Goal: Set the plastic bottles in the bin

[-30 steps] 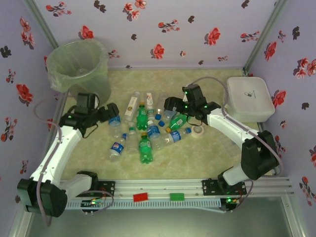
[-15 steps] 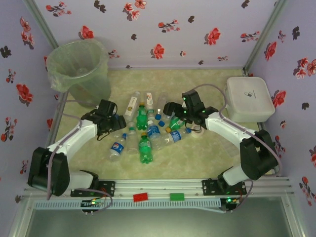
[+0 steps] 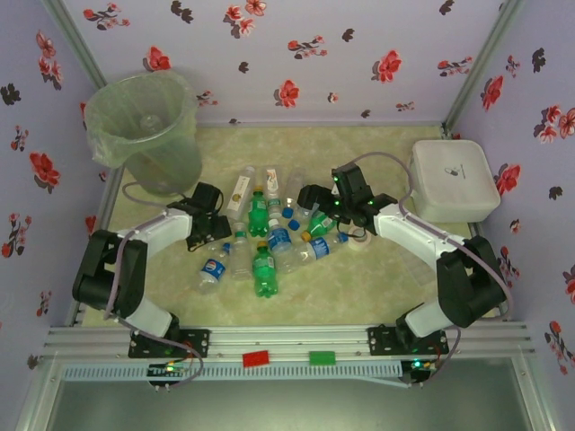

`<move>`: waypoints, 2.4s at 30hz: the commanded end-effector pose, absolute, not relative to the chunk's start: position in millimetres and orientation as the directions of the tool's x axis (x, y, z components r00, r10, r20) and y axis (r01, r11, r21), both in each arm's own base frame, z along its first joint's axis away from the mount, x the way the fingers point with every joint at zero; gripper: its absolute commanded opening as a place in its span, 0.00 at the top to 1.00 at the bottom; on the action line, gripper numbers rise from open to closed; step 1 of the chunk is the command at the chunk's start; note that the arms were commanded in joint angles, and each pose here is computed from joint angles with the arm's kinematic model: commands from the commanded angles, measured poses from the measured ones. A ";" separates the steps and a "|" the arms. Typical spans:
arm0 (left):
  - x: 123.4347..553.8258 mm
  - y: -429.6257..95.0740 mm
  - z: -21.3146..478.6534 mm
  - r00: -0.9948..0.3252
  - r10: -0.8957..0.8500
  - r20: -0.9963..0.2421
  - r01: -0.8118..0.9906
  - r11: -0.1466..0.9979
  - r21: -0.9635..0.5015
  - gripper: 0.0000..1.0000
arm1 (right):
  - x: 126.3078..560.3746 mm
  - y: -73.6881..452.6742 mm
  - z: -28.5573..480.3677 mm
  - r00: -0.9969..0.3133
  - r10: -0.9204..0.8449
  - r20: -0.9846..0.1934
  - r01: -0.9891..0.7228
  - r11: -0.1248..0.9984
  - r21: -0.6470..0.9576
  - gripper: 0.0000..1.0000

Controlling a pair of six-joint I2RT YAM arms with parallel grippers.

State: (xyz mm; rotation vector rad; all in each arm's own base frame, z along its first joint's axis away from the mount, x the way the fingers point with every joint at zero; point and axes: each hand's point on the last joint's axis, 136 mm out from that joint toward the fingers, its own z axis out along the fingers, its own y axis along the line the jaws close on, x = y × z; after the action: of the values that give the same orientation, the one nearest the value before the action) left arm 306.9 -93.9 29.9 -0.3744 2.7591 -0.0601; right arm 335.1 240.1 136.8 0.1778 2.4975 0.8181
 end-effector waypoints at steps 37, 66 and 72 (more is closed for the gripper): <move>390.9 -74.1 385.4 -0.458 -0.060 -0.887 -0.022 0.998 -0.056 0.48 | 329.5 297.6 182.0 -0.858 0.179 -0.482 -0.268 0.644 0.716 0.00; 522.9 70.2 321.3 -0.571 -0.316 -0.758 -0.301 0.939 -0.164 0.44 | 333.5 287.7 173.8 -0.859 0.136 -0.493 -0.253 0.724 0.641 0.00; 527.0 69.1 322.9 -0.570 -0.332 -0.752 -0.300 0.936 -0.185 0.19 | 333.9 285.7 171.4 -0.859 0.142 -0.492 -0.241 0.734 0.634 0.00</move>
State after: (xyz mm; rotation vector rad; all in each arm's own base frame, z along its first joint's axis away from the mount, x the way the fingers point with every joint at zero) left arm 526.5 68.8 302.7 -0.4420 2.2525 -0.0150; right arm 330.5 286.1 169.8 -0.0761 2.4156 1.0185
